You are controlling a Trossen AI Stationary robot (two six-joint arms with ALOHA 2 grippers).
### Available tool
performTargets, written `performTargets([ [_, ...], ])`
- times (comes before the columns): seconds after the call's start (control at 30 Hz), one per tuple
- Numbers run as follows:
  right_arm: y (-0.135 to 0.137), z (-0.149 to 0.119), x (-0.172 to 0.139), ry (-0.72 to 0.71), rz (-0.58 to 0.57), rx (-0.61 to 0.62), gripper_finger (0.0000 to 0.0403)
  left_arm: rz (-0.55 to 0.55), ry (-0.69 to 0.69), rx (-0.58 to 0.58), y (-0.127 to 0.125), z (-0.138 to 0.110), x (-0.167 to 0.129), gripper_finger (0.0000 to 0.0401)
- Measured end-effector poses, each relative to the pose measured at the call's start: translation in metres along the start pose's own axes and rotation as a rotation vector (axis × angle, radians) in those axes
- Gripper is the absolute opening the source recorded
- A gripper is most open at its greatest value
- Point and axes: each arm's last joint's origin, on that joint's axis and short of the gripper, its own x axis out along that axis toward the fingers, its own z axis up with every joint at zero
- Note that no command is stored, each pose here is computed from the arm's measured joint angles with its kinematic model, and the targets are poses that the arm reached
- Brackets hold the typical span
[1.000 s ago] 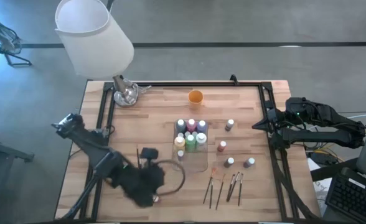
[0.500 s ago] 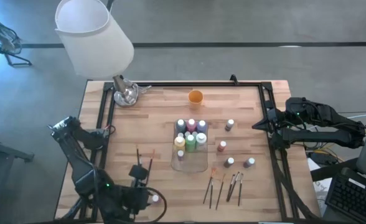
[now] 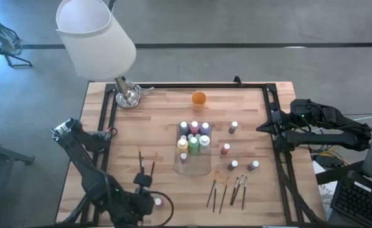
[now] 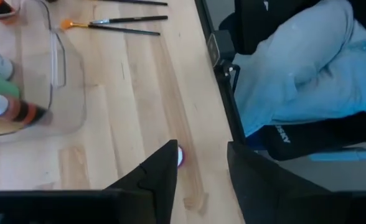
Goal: Pick & Place Paint Supplies
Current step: Put the pink paint bottle into the transparent bin
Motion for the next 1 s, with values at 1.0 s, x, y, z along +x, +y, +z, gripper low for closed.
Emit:
performTargets([
  [1.0, 0.0, 0.0, 0.0, 0.0, 0.0, 0.0, 0.0008, 0.081, 0.104, -0.092, 0.025, -0.041, 0.072, 0.0246],
])
